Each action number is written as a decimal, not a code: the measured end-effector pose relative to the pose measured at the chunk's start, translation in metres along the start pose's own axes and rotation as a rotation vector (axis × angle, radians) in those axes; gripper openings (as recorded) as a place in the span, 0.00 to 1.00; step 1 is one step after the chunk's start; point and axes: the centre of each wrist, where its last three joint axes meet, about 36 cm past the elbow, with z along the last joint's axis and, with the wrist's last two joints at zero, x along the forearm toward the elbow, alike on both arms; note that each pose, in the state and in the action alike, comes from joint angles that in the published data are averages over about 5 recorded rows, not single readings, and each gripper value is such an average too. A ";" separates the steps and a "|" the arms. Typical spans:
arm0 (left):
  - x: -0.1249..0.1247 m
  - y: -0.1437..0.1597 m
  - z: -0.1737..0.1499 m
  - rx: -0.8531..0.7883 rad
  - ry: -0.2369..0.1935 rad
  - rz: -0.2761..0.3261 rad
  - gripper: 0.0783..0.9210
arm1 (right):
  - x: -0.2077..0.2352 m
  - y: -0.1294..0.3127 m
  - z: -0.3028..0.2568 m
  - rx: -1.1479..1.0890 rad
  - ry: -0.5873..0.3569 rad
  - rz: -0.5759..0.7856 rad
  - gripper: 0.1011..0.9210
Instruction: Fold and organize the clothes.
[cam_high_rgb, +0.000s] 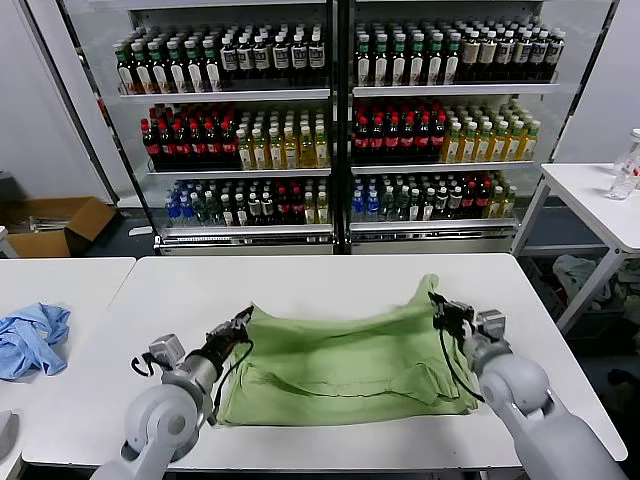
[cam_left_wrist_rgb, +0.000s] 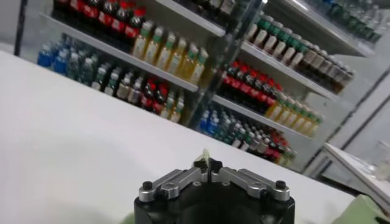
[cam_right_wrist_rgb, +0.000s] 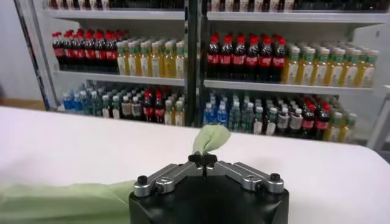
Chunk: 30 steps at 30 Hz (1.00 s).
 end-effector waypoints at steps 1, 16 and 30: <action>0.003 -0.001 0.002 -0.004 0.007 0.002 0.01 | 0.004 0.002 0.002 0.003 0.009 -0.001 0.03; 0.021 0.000 0.038 -0.163 0.049 -0.135 0.39 | 0.047 0.022 0.010 0.130 0.046 0.026 0.54; 0.028 -0.010 0.092 -0.287 0.059 -0.327 0.85 | 0.064 0.020 0.006 0.175 0.035 0.047 0.88</action>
